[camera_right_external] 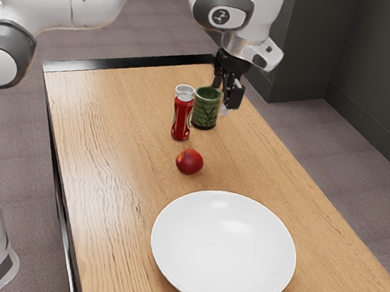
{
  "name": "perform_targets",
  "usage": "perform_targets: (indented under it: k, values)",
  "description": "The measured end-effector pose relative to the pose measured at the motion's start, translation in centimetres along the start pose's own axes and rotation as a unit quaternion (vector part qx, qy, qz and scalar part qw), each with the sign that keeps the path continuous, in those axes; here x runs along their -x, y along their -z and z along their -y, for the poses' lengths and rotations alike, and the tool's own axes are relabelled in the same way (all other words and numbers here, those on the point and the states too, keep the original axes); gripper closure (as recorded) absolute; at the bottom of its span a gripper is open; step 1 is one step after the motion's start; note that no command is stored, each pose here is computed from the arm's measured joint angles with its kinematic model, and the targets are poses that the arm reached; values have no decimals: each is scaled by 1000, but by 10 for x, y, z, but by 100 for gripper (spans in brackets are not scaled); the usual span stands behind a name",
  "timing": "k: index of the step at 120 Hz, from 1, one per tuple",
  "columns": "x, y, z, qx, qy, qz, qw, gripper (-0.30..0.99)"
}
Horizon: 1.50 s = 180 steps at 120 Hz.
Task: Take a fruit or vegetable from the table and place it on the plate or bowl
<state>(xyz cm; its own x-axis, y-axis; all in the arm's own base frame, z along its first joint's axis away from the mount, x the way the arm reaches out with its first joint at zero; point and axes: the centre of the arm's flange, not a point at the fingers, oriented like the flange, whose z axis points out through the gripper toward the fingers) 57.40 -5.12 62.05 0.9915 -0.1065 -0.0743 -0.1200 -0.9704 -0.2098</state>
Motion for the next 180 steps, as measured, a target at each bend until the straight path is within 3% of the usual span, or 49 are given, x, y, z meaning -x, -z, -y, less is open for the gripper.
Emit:
perform_targets:
  k: [18,56,75,99,108,127,153,180]
  values:
    - [-4,4,7,0,7,-23,1000,0]
    - [-9,-2,17,3,19,-31,999,0]
    - [16,-45,43,47,56,4,997,0]
    - [40,-108,95,112,159,17,981,0]
    - [38,-121,100,125,186,7,974,0]
    - [21,-95,65,139,183,-40,972,0]
    - [14,-90,-30,172,132,-33,976,0]
    - [18,-103,-20,112,133,-25,984,0]
